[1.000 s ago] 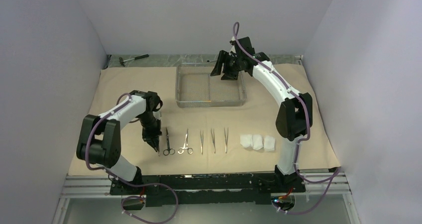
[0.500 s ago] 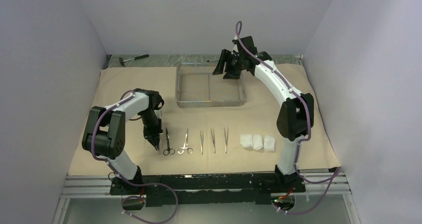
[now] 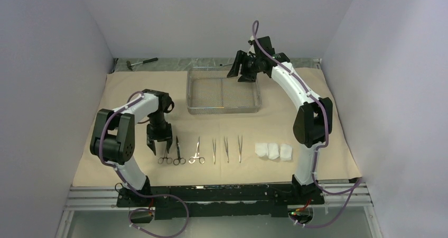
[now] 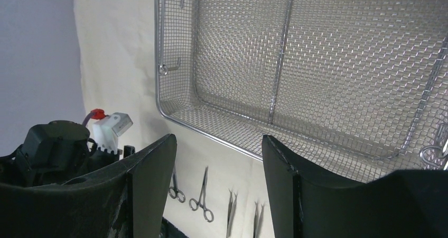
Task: Open and lay out the surgical kit
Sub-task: Place the medical item in the surgical kit.
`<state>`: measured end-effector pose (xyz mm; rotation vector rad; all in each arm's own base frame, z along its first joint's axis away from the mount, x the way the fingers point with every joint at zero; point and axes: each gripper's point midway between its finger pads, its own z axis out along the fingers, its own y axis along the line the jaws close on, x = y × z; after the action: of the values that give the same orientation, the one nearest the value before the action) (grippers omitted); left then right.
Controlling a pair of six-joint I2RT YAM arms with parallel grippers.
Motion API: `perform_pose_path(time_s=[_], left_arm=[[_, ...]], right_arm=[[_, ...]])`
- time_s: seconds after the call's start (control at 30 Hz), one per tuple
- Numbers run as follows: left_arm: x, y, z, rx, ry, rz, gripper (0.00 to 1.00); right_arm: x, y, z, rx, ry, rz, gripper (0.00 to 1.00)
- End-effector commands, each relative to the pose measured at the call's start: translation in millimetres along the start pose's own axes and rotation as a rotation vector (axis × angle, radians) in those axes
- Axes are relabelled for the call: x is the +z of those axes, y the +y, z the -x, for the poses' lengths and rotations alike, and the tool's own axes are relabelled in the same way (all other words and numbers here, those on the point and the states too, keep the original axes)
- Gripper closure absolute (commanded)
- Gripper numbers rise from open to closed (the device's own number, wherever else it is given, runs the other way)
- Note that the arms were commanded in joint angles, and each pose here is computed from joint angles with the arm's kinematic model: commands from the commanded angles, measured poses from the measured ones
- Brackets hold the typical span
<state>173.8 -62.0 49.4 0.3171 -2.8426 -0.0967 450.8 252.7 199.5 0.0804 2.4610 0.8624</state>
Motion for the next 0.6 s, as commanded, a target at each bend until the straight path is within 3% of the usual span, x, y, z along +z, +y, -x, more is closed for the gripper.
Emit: perform_pose_path(time_s=[0.0,0.17,0.33,0.47,0.57], left_arm=[[-18,14,13,-0.044,-0.072,0.082,0.41],[-32,11,18,-0.063,-0.133,0.059,0.40],[-66,0,30,-0.055,-0.276,-0.045,0.33],[-111,-7,38,-0.025,-0.457,-0.143,0.18],[-145,-9,37,0.007,-0.579,-0.210,0.12]], right_arm=[[-14,11,18,-0.033,-0.042,0.034,0.36],[-24,4,20,-0.037,-0.062,0.002,0.35],[-57,-18,18,-0.046,-0.135,-0.134,0.35],[-96,-53,-3,-0.051,-0.192,-0.308,0.32],[-136,-80,-24,-0.041,-0.247,-0.449,0.26]])
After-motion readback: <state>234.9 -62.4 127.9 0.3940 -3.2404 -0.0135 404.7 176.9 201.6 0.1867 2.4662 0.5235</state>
